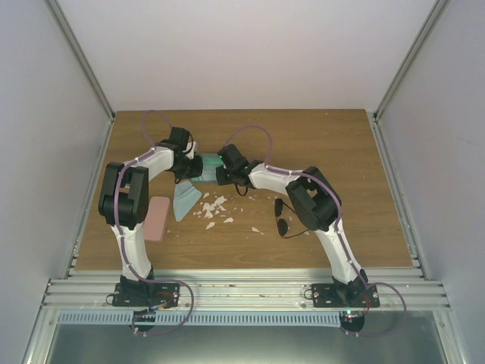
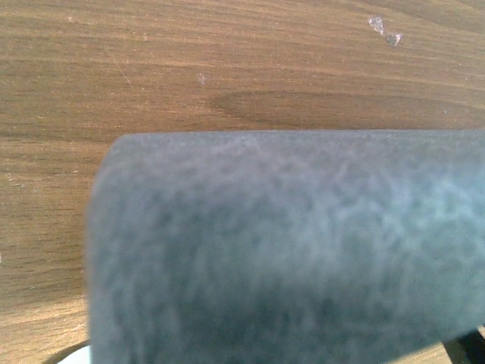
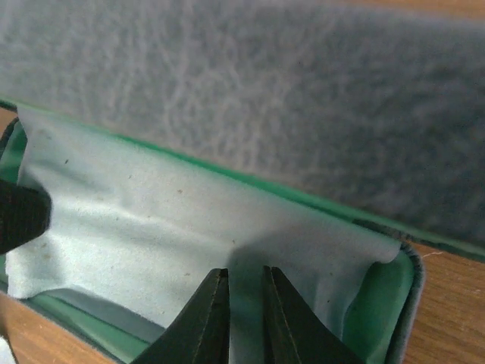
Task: Organize the sunglasses
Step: Place the glasses cleaning cloth in the sunglasses case.
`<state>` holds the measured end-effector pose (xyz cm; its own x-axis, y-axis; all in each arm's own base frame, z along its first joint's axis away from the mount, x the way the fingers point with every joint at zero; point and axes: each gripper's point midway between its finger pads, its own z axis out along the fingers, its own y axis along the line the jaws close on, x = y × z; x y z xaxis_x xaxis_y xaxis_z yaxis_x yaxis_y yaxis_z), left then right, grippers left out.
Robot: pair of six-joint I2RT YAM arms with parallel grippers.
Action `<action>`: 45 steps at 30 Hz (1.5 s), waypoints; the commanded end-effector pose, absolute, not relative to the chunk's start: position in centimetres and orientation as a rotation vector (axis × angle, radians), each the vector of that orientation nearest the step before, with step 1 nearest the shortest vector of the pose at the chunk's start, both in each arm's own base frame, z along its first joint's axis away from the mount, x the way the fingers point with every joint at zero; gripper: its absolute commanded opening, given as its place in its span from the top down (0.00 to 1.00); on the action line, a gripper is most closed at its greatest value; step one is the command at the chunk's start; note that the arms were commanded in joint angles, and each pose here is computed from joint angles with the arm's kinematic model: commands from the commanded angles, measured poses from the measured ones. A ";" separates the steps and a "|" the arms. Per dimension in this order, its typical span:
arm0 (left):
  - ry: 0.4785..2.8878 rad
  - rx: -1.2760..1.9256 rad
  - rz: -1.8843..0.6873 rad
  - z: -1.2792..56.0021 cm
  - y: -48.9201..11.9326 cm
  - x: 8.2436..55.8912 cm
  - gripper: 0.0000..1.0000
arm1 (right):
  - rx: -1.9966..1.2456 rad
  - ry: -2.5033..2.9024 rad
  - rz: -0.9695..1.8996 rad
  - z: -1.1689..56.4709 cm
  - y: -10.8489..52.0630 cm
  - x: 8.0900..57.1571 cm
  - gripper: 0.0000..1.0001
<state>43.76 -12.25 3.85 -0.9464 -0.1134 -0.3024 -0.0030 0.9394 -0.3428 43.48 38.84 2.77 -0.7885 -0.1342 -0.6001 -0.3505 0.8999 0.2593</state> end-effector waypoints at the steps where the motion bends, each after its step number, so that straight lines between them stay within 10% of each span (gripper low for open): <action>1: 2.762 -0.123 -0.470 4.3 -11.6 44.6 0.98 | -0.291 2.464 0.413 2.2 37.9 44.7 0.86; 16: 2.705 -0.233 -0.332 8.1 -9.6 44.8 0.74 | -0.264 2.521 0.370 0.2 37.0 44.0 0.85; 31: 2.681 -0.174 -0.744 4.7 -14.6 44.5 0.91 | -0.268 2.530 0.391 0.1 37.2 43.8 0.86; 45: 2.721 -0.443 -0.198 3.1 -7.6 43.8 0.84 | -0.206 2.548 0.289 -0.4 35.7 44.0 0.86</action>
<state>44.28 -11.56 2.70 -0.9155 -0.2743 -0.2944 -0.1615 0.9206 -0.3556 44.27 38.27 2.72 -0.7916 -0.0845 -0.6051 -0.2886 0.9247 0.2483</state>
